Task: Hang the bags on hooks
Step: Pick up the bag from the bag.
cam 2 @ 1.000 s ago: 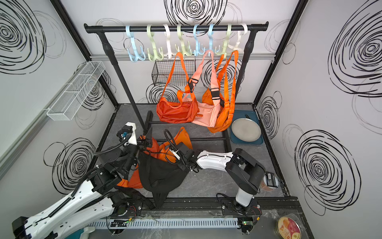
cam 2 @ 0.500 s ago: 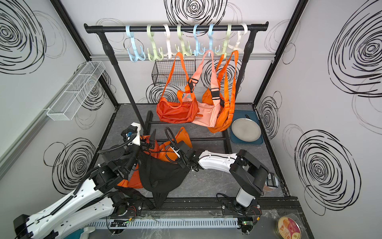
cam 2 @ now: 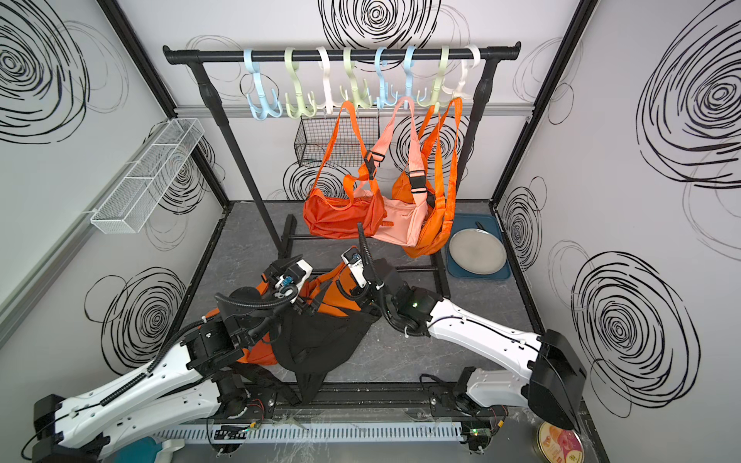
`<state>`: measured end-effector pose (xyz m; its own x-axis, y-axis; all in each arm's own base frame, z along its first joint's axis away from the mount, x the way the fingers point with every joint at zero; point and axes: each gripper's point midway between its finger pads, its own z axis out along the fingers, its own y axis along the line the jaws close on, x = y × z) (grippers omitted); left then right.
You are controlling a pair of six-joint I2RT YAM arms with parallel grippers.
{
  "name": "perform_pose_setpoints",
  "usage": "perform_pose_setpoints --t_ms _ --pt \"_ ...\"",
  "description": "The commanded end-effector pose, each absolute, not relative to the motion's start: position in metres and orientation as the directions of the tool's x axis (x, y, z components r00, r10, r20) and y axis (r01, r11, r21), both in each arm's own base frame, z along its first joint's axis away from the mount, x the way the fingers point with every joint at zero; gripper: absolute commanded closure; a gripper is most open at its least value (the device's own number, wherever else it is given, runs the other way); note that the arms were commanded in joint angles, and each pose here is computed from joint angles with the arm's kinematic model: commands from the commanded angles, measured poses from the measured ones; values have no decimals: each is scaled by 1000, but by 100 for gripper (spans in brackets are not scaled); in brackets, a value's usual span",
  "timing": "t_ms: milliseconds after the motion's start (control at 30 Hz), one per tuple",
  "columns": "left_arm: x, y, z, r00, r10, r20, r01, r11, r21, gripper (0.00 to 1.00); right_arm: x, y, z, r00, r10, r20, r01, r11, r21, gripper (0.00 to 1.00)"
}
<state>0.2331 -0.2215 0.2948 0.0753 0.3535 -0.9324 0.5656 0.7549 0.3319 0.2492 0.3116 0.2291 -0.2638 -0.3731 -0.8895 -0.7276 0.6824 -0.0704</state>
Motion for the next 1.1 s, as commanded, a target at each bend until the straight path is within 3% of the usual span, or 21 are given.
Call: perform_pose_setpoints --t_ms 0,100,233,367,633,800,1067 --pt "235 -217 307 97 437 -894 466 774 429 0 238 315 207 -295 -414 -861 -780 625 -34 91" --pt "239 -193 323 95 400 -912 344 846 407 1 219 328 176 -317 -472 -823 -845 534 19 58" --pt "234 -158 352 163 224 -961 255 931 261 1 210 342 139 -359 -514 -779 -866 495 73 47" --pt "232 -137 363 199 137 -970 210 961 179 1 220 346 120 -400 -524 -752 -842 535 75 46" --pt "235 -144 357 183 169 -969 224 952 208 1 226 353 76 -423 -596 -683 -842 537 52 44" --pt "237 -146 356 182 166 -969 234 950 207 1 245 341 66 -430 -594 -680 -789 613 -37 45" --pt "241 -148 353 170 172 -970 246 946 210 1 254 341 53 -427 -611 -667 -774 628 -79 59"
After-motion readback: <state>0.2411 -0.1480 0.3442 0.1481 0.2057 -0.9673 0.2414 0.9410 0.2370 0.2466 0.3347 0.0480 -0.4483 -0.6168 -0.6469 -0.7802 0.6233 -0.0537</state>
